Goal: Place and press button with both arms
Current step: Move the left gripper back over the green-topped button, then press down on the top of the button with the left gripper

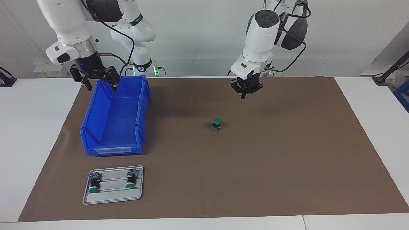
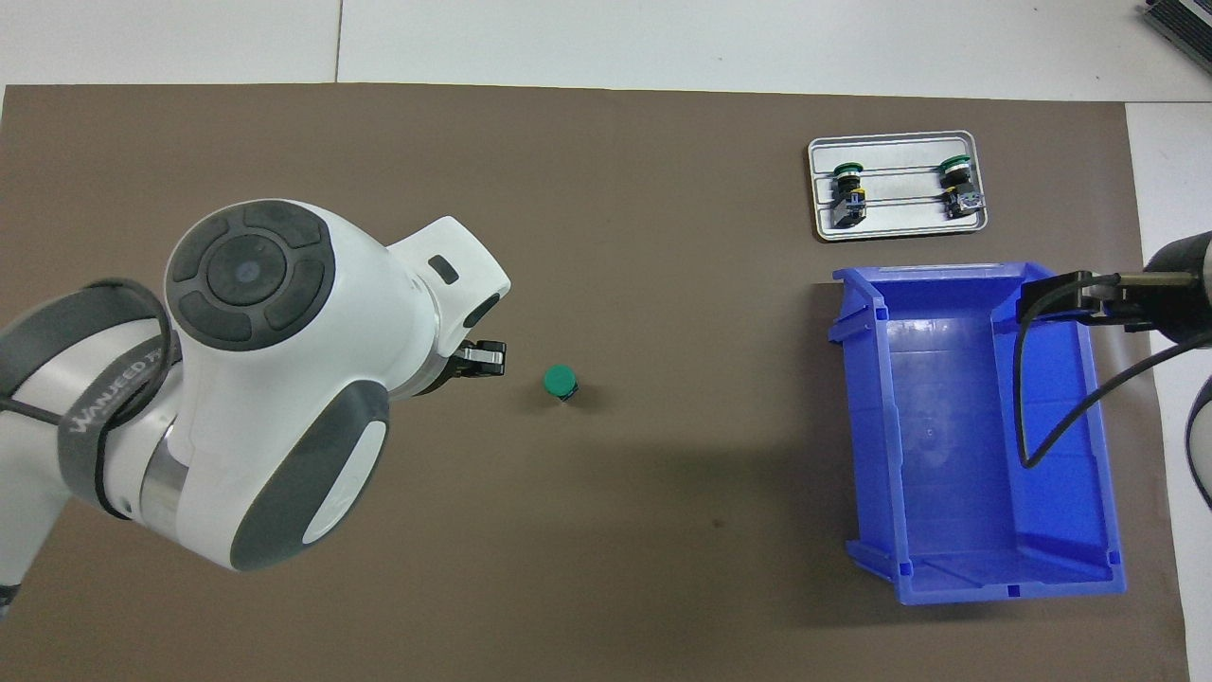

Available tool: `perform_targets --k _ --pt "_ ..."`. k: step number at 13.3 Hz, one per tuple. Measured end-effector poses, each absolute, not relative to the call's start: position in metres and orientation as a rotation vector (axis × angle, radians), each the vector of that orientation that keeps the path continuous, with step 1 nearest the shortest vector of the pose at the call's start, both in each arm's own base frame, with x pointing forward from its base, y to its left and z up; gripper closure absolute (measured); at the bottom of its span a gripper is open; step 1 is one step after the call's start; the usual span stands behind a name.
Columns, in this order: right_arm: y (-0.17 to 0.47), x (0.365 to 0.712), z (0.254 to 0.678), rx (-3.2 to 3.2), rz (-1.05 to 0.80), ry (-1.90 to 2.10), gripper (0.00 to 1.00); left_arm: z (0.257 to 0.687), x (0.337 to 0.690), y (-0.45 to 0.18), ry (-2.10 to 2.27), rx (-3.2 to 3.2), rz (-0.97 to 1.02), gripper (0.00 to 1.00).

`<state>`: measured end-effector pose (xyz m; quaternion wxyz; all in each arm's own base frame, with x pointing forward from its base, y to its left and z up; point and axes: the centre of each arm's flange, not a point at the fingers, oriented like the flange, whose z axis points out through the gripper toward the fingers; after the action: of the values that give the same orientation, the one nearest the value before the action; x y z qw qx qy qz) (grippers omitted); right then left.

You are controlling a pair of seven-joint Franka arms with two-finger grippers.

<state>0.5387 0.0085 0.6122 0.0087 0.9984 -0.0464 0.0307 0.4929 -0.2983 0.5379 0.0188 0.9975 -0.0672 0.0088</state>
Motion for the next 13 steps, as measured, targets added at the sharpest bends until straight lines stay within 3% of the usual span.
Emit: perform_targets --k 13 --pt "0.008 0.539 0.612 3.119 0.094 -0.146 0.00 0.429 0.494 -0.353 -0.201 3.070 0.147 0.99"
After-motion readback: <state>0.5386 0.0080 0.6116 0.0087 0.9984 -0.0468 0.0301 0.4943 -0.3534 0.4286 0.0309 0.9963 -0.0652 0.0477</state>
